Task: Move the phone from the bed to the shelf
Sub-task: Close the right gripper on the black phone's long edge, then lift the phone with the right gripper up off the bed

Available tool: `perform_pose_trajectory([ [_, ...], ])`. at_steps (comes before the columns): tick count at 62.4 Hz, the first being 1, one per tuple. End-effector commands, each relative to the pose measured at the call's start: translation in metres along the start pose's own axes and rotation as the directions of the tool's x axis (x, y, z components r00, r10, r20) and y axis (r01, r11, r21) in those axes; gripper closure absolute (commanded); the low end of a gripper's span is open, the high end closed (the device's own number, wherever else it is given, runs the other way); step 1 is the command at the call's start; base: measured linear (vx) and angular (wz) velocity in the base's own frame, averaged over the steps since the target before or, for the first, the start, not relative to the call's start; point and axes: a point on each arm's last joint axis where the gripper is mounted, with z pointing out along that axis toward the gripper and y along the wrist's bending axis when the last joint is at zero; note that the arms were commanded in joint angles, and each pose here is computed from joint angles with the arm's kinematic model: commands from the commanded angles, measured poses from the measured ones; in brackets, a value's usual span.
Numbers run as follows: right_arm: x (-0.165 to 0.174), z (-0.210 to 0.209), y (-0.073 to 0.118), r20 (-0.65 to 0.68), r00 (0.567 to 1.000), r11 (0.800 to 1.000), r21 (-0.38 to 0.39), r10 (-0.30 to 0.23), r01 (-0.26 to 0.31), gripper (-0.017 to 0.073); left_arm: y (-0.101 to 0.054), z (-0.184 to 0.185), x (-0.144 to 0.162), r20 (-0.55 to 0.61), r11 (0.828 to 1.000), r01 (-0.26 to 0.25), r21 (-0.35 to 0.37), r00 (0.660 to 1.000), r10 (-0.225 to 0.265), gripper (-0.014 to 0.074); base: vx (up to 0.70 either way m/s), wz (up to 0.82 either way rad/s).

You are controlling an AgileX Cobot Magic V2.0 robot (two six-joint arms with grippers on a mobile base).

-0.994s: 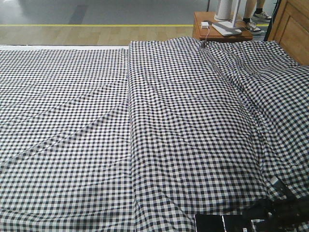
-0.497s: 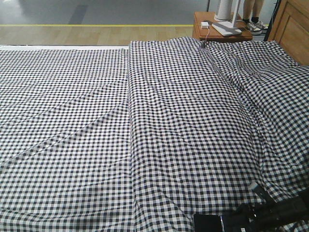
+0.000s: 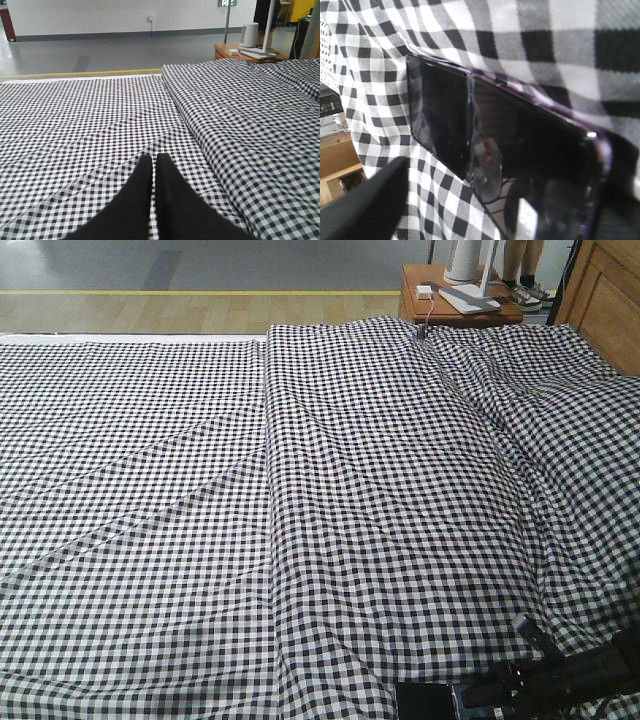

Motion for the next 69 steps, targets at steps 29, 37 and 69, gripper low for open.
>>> perform_pose_trajectory([
  [29, -0.006, -0.011, 0.021, 0.013, 0.997, 0.989, -0.126, -0.08, 0.081, 0.0571, 0.001, -0.001, -0.006, 0.077, 1.0, 0.014, -0.008, 0.997, -0.013, 0.0593, 0.0, 0.0],
  [37, -0.005, -0.012, 0.025, 0.007, 0.997, 0.981, -0.174, -0.082, 0.082, 0.0568, 0.001, -0.001, -0.006, 0.077, 1.0, 0.014, -0.008, 0.997, -0.013, 0.0593, 0.0, 0.0],
  [69, -0.028, -0.065, 0.081, 0.08, 0.98, 0.945, -0.262, -0.181, 0.196, 0.0564, 0.001, -0.001, -0.006, 0.077, 1.0, 0.014, -0.008, 0.997, -0.013, 0.0593, 0.0, 0.0],
])
